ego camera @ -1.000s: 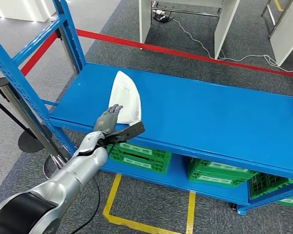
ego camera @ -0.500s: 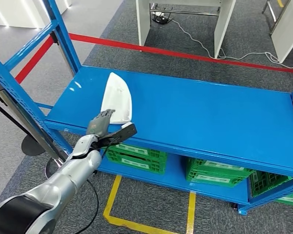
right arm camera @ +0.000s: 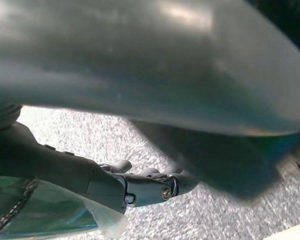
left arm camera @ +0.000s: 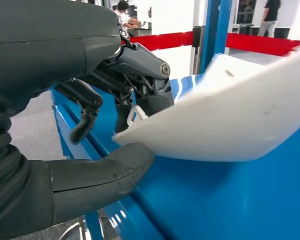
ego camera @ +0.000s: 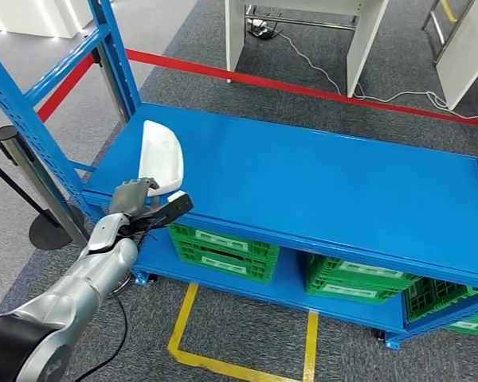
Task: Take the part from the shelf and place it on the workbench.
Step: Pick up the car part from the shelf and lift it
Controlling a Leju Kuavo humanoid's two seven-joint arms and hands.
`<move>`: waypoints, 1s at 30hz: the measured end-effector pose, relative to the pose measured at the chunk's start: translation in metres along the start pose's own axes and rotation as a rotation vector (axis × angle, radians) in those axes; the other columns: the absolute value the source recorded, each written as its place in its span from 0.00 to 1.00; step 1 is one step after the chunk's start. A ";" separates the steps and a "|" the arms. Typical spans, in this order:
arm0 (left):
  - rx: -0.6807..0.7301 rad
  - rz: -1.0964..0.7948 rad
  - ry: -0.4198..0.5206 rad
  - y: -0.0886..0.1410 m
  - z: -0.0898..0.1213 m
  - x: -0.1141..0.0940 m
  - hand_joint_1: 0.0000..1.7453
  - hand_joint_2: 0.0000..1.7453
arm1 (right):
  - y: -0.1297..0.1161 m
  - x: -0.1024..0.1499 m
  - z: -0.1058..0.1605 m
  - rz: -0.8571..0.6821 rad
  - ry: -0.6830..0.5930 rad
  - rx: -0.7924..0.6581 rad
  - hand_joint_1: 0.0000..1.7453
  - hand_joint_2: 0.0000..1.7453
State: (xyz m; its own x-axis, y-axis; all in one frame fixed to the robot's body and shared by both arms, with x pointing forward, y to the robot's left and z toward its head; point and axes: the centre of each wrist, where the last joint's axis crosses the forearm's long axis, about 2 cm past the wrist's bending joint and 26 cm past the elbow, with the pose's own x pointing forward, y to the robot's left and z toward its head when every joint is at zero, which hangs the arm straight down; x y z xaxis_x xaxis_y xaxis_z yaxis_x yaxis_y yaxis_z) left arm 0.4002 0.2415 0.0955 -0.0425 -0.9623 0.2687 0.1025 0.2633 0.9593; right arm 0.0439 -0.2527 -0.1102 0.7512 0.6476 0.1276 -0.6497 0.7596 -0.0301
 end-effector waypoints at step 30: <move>0.028 -0.049 -0.021 0.005 -0.001 -0.013 1.00 1.00 | -0.001 -0.001 0.000 -0.005 0.002 -0.004 0.00 0.00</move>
State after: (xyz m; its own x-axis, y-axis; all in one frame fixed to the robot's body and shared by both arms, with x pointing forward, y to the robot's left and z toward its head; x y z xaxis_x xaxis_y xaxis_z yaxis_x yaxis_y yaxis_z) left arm 0.4027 0.2553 0.0969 -0.0677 -0.9724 0.2232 0.0721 0.2183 0.9732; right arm 0.0433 -0.2540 -0.1104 0.7549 0.6436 0.1256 -0.6451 0.7633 -0.0338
